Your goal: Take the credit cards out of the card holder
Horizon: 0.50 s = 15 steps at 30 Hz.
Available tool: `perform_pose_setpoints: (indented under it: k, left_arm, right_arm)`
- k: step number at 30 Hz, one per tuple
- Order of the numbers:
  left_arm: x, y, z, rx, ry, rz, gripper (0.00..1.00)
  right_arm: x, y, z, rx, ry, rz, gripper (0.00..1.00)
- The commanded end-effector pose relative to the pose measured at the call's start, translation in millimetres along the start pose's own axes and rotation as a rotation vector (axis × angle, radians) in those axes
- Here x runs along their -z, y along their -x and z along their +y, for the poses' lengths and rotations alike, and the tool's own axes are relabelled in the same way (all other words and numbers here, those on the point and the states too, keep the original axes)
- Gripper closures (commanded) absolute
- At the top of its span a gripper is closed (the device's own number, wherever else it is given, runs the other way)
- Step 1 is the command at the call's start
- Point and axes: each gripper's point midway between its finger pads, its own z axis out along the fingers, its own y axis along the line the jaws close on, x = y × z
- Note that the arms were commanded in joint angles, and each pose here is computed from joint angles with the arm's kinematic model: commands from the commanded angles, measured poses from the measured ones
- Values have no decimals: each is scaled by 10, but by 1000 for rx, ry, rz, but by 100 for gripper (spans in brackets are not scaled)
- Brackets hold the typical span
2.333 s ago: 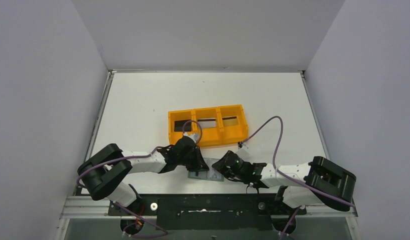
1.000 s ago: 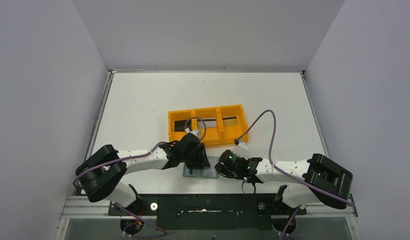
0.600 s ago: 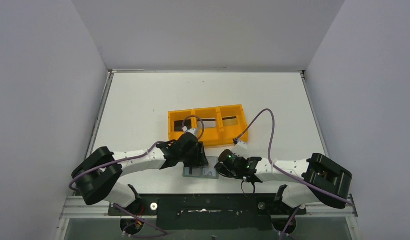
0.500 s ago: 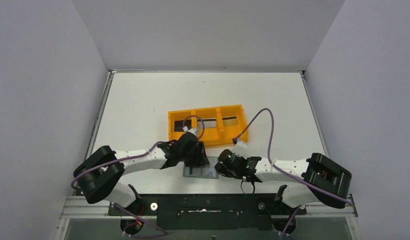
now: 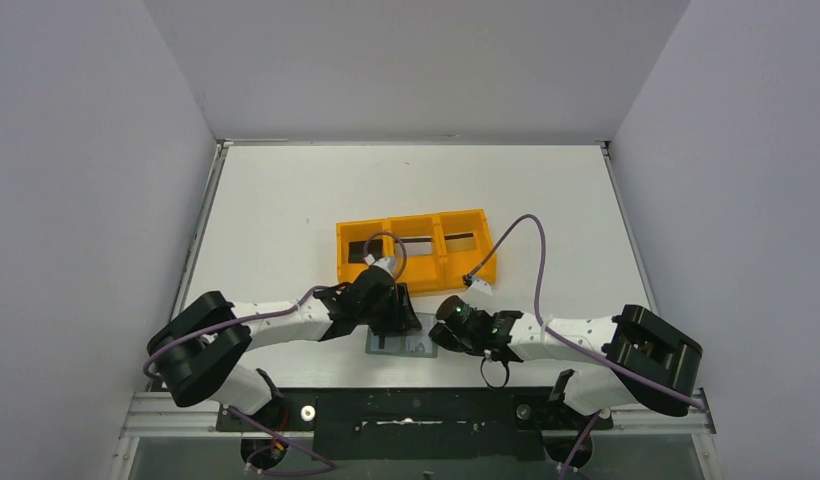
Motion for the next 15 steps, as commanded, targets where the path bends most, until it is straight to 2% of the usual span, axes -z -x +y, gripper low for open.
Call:
perform_pose_setpoints:
  k: [1, 6, 11, 13, 15]
  left_arm:
    - [-119, -258, 290, 53, 75, 79, 54]
    - [-137, -458, 568, 147, 65, 45, 57]
    - [-94, -469, 769, 111, 190, 49, 57]
    - [-83, -470, 770, 107, 192, 51, 58]
    - [-94, -468, 709, 111, 152, 48, 63]
  right_arm:
    - [-104, -133, -393, 43, -120, 44, 91]
    - [-124, -189, -389, 24, -105, 64, 92]
    - [-115, -185, -352, 26, -90, 63, 92]
    - [-118, -204, -333, 29, -75, 73, 92]
    - [-129, -224, -315, 25, -59, 81, 92]
